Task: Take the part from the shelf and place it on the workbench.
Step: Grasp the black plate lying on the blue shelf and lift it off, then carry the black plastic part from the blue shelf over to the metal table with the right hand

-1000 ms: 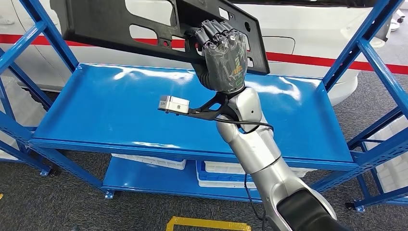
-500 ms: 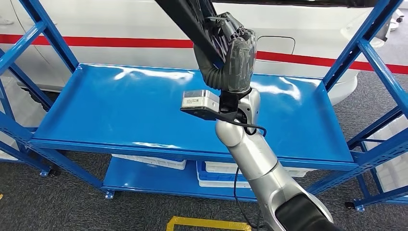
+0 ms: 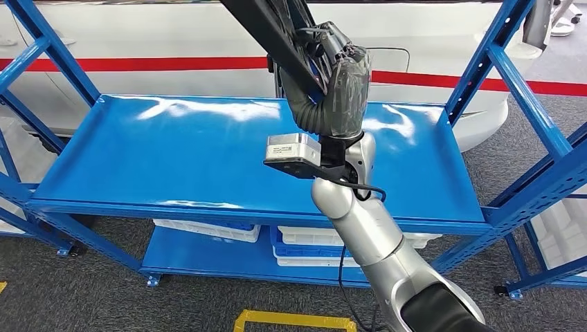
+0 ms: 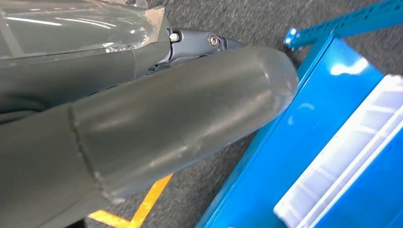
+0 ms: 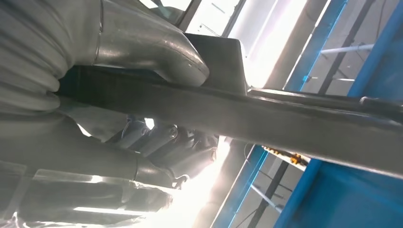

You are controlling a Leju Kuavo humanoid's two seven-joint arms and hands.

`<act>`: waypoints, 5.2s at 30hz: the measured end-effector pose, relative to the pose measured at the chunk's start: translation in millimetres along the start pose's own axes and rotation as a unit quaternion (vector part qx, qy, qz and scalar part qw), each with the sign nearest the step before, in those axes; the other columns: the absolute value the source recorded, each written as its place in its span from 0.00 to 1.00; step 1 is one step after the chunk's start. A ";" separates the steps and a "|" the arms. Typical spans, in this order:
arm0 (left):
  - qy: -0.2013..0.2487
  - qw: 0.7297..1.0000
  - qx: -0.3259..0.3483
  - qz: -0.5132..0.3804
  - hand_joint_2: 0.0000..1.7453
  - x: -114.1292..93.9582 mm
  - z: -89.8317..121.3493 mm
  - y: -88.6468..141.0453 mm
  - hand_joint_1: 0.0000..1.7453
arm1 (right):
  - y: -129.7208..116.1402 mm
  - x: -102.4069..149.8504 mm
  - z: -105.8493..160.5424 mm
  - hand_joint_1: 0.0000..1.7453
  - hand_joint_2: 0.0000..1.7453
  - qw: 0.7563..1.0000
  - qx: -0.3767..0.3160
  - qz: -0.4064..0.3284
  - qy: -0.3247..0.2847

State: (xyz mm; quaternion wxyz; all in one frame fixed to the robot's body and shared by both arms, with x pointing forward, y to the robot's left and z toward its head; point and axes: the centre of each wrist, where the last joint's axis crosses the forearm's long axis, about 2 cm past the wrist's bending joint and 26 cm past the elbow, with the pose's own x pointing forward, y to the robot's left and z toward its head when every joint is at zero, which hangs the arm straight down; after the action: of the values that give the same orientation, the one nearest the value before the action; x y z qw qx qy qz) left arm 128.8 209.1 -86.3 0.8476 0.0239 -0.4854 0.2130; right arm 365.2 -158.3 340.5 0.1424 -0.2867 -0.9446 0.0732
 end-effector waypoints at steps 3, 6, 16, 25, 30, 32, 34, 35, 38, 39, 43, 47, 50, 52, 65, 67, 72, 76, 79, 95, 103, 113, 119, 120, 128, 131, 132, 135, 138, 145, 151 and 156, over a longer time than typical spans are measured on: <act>0.001 1.000 -0.006 0.004 0.00 -0.2 -0.1 1.1 0.00 | 0.0 0.5 0.5 1.00 1.00 1.000 0.003 -0.006 0.008; 0.001 1.000 -0.007 0.004 0.00 -0.2 -0.2 2.0 0.00 | -0.3 -0.3 2.1 1.00 1.00 1.000 0.007 -0.010 0.013; -0.005 1.000 -0.010 0.004 0.00 2.4 -3.2 4.5 0.00 | -1.2 -1.4 2.4 1.00 1.00 1.000 0.009 -0.010 0.012; -0.003 1.000 -0.011 0.008 0.00 2.0 -3.2 5.8 0.00 | 0.7 0.4 5.9 1.00 1.00 1.000 0.018 -0.018 0.018; -0.001 1.000 -0.013 0.012 0.00 1.1 -2.8 8.8 0.00 | 1.1 0.6 5.8 1.00 1.00 0.999 0.026 -0.028 0.026; 0.001 1.000 -0.013 0.014 0.00 0.7 -2.5 9.5 0.00 | 1.1 0.6 5.4 1.00 1.00 0.999 0.027 -0.031 0.028; 0.001 1.000 -0.013 0.015 0.00 0.5 -2.3 9.9 0.00 | 0.9 0.0 6.5 1.00 1.00 0.998 0.029 -0.038 0.035; 0.001 1.000 -0.014 0.016 0.00 0.5 -2.3 10.0 0.00 | 0.7 -0.7 7.6 1.00 1.00 0.998 0.030 -0.043 0.040; 0.001 1.000 -0.016 0.019 0.00 1.0 -2.8 9.6 0.00 | -1.1 -4.0 10.0 1.00 1.00 0.996 0.031 -0.057 0.053; 0.000 1.000 -0.017 0.019 0.00 1.6 -3.5 9.6 0.00 | -2.1 -4.9 9.8 1.00 1.00 0.996 0.029 -0.058 0.055; -0.003 1.000 -0.017 0.019 0.00 3.4 -5.4 10.0 0.00 | -4.1 -6.7 9.7 1.00 1.00 0.996 0.028 -0.064 0.059; -0.003 1.000 -0.017 0.021 0.00 3.1 -5.1 9.3 0.00 | -6.9 -11.4 13.1 1.00 1.00 0.994 0.031 -0.077 0.071; -0.001 1.000 -0.018 0.022 0.00 2.5 -4.4 9.1 0.00 | -10.4 -16.6 23.9 1.00 1.00 0.992 0.038 -0.088 0.084; -0.001 1.000 -0.020 0.022 0.00 1.9 -3.8 8.9 0.00 | -13.5 -19.5 33.5 1.00 1.00 0.990 0.042 -0.097 0.096; 0.001 0.999 -0.027 0.020 0.00 0.1 -1.9 9.4 0.00 | -28.9 -18.3 58.5 1.00 1.00 0.985 0.040 -0.118 0.115; 0.001 0.999 -0.030 0.018 0.00 0.2 -2.0 9.0 0.00 | -31.7 -17.5 66.1 1.00 1.00 0.985 0.040 -0.117 0.123; -0.006 0.999 -0.040 0.016 0.00 6.3 -7.8 5.4 0.00 | -41.1 -17.2 74.1 1.00 1.00 0.983 0.042 -0.123 0.134; -0.006 0.999 -0.049 0.017 0.00 8.7 -9.7 0.3 0.00 | -47.0 -18.8 78.3 1.00 1.00 0.983 0.041 -0.118 0.138; -0.007 0.998 -0.055 0.018 0.00 10.3 -10.7 -4.2 0.00 | -51.4 -21.2 80.1 1.00 1.00 0.983 0.040 -0.111 0.141; -0.013 0.998 -0.061 0.016 0.00 15.2 -14.8 -8.9 0.00 | -61.6 -24.9 84.0 1.00 1.00 0.984 0.043 -0.108 0.134; -0.025 0.998 -0.062 0.017 0.00 21.7 -20.4 -10.4 0.00 | -64.2 -27.1 80.8 1.00 1.00 0.985 0.038 -0.107 0.128; -0.022 0.998 -0.052 0.020 0.00 19.0 -18.1 -9.0 0.00 | -64.1 -37.3 87.2 1.00 1.00 0.980 0.039 -0.127 0.149; -0.020 0.999 -0.035 0.034 0.00 10.5 -10.9 -1.7 0.00 | -58.1 -43.5 83.7 1.00 1.00 0.978 0.044 -0.136 0.152; -0.018 0.999 -0.033 0.036 0.00 8.3 -8.9 -0.2 0.00 | -57.2 -44.4 84.1 1.00 1.00 0.978 0.045 -0.136 0.154; -0.009 0.999 -0.033 0.036 0.00 -2.2 1.0 5.7 0.00 | -55.4 -42.1 99.8 1.00 1.00 0.976 0.050 -0.124 0.170; -0.010 0.999 -0.033 0.035 0.00 -2.3 0.9 7.3 0.00 | -56.6 -41.0 105.6 1.00 1.00 0.975 0.052 -0.122 0.176; -0.011 0.999 -0.034 0.036 0.00 -2.3 0.9 7.7 0.00 | -57.0 -40.8 105.9 1.00 1.00 0.975 0.052 -0.122 0.176; -0.012 0.999 -0.032 0.040 0.00 -3.4 1.9 9.1 0.00 | -57.3 -40.5 106.5 1.00 1.00 0.975 0.054 -0.124 0.176; -0.011 0.999 -0.030 0.043 0.00 -5.5 4.1 9.3 0.00 | -57.8 -40.9 107.8 1.00 1.00 0.975 0.056 -0.125 0.177; -0.005 0.999 -0.029 0.044 0.00 -10.3 9.3 10.0 0.00 | -58.0 -41.2 108.8 1.00 1.00 0.974 0.058 -0.126 0.178; -0.004 0.999 -0.029 0.043 0.00 -11.0 10.1 10.8 0.00 | -58.0 -41.5 108.8 1.00 1.00 0.975 0.058 -0.124 0.178; -0.005 0.999 -0.030 0.043 0.00 -11.6 10.7 10.4 0.00 | -60.7 -43.7 110.1 1.00 1.00 0.976 0.059 -0.114 0.177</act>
State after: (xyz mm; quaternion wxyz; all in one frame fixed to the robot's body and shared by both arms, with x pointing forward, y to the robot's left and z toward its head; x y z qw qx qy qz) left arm 111.0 212.0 -92.0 0.8358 -0.0214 -0.4961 0.2341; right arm 334.1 -239.2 239.5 0.3310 -0.1767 -0.9250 0.0600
